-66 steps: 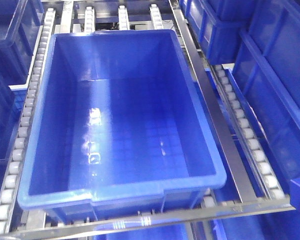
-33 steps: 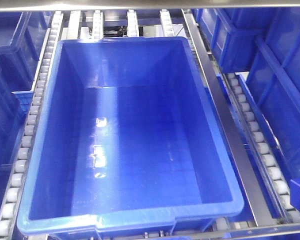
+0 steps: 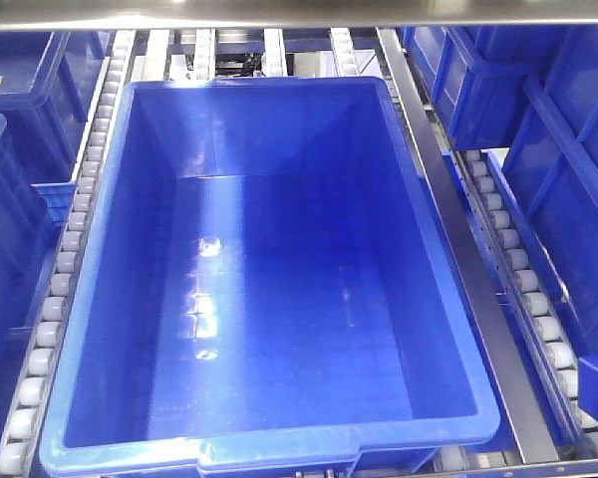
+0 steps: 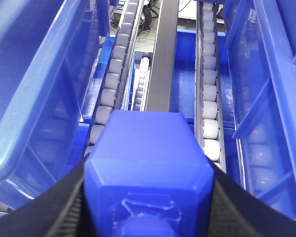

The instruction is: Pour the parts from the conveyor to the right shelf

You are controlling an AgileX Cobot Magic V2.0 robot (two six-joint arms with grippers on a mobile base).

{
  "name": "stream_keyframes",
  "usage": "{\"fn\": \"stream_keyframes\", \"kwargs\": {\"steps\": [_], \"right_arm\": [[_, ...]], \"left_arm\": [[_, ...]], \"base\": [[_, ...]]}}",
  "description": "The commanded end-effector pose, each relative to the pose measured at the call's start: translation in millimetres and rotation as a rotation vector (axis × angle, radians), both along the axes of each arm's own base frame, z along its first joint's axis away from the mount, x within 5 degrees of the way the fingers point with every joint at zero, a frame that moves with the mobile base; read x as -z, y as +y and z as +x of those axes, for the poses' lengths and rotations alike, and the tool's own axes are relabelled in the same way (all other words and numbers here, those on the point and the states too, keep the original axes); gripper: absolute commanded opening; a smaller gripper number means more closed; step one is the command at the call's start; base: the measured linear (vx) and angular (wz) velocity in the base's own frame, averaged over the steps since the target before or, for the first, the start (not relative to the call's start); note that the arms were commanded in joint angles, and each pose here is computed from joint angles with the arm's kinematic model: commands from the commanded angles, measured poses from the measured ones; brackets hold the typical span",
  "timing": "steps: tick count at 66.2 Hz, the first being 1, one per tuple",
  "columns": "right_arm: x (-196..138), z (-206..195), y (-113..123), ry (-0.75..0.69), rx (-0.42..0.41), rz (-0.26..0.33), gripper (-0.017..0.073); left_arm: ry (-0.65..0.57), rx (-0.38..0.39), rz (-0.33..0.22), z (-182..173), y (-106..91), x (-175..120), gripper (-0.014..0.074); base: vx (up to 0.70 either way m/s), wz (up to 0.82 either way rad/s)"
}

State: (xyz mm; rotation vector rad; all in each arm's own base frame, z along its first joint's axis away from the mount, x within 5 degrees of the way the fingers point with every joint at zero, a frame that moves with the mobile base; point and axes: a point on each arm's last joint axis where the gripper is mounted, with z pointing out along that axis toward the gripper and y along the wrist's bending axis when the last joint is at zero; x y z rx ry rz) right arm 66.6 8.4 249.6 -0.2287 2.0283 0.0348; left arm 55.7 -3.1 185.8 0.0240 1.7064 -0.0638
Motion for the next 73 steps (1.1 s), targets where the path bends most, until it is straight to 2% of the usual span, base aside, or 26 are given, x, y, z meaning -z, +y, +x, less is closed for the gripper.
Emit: {"fn": "stream_keyframes", "kwargs": {"steps": [1,65,73], "right_arm": [[-15.4,3.6,0.9,-0.094,-0.007,0.008,-0.0002],[-16.9,4.2,1.4,-0.111,-0.009,0.016,-0.0002],[-18.1,4.5,2.3,-0.122,-0.011,0.039,-0.0002]], "left_arm": [[-0.103,0.006,-0.023,-1.0,-0.4,-13.8,-0.0006],[-0.103,0.006,-0.023,-1.0,-0.4,-13.8,-0.0006],[-0.103,0.006,-0.023,-1.0,-0.4,-13.8,-0.0006]], "base": [[0.00,0.00],[0.00,0.00],[0.00,0.00]]}}
